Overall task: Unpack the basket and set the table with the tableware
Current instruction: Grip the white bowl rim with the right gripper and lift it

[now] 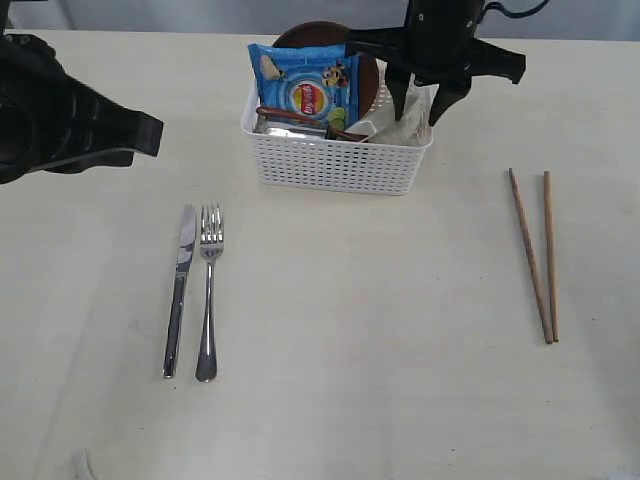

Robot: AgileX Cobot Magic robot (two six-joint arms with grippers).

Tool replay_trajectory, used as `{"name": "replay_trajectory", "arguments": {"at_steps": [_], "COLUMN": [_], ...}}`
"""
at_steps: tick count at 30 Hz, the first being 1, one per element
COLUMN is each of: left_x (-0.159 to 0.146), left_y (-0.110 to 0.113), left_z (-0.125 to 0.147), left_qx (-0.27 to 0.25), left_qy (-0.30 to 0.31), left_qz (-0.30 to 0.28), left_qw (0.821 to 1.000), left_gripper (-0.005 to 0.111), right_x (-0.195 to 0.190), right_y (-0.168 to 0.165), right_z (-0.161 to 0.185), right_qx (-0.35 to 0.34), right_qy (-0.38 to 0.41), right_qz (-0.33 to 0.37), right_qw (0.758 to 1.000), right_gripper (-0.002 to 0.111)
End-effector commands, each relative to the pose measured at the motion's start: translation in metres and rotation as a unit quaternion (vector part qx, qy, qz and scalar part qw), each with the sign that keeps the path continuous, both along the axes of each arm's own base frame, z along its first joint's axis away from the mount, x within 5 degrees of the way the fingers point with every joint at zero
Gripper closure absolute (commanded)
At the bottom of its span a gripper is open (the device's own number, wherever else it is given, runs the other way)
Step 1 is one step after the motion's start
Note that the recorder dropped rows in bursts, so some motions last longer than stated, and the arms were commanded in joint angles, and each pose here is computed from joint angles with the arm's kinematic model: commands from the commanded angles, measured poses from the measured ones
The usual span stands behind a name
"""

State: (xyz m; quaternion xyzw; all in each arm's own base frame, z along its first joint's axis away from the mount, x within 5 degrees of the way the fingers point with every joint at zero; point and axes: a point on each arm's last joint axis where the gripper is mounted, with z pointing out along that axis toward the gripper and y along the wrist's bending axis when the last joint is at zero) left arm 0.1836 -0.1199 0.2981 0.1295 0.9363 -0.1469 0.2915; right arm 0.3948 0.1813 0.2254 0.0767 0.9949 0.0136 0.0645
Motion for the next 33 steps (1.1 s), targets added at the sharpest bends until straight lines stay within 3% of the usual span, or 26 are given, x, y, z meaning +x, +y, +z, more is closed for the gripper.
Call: {"name": "replay_trajectory", "arguments": {"at_steps": [1,7,19,27,33], "left_x": [-0.001,-0.001,-0.001,-0.001,-0.001], "left_y": [0.001,0.000,0.000,0.000,0.000], "left_z": [0.000,0.000,0.000,0.000,0.000], "left_qx": [-0.004,-0.004,-0.004,-0.004,-0.004], "left_qy": [-0.002,-0.003,-0.003,-0.003,-0.003], "left_qz": [0.000,0.000,0.000,-0.001,-0.001], "left_qw": [1.000,1.000,1.000,1.000,1.000], "left_gripper": [0.107,0.107,0.107,0.107,0.107], "right_x": [0.003,0.004,0.010,0.010,0.009], "right_y": [-0.002,0.004,0.007,0.007,0.006], "right_z": [0.008,0.010,-0.018,-0.019,-0.014], "right_qx": [0.006,0.038,0.025,0.022,0.015], "right_qy": [-0.013,-0.007,0.022,0.022,0.013], "right_qz": [-0.005,-0.018,-0.037,-0.007,0.004], "right_qw": [1.000,0.999,0.999,1.000,1.000], "right_gripper": [0.070,0.070,0.071,0.103,0.105]}}
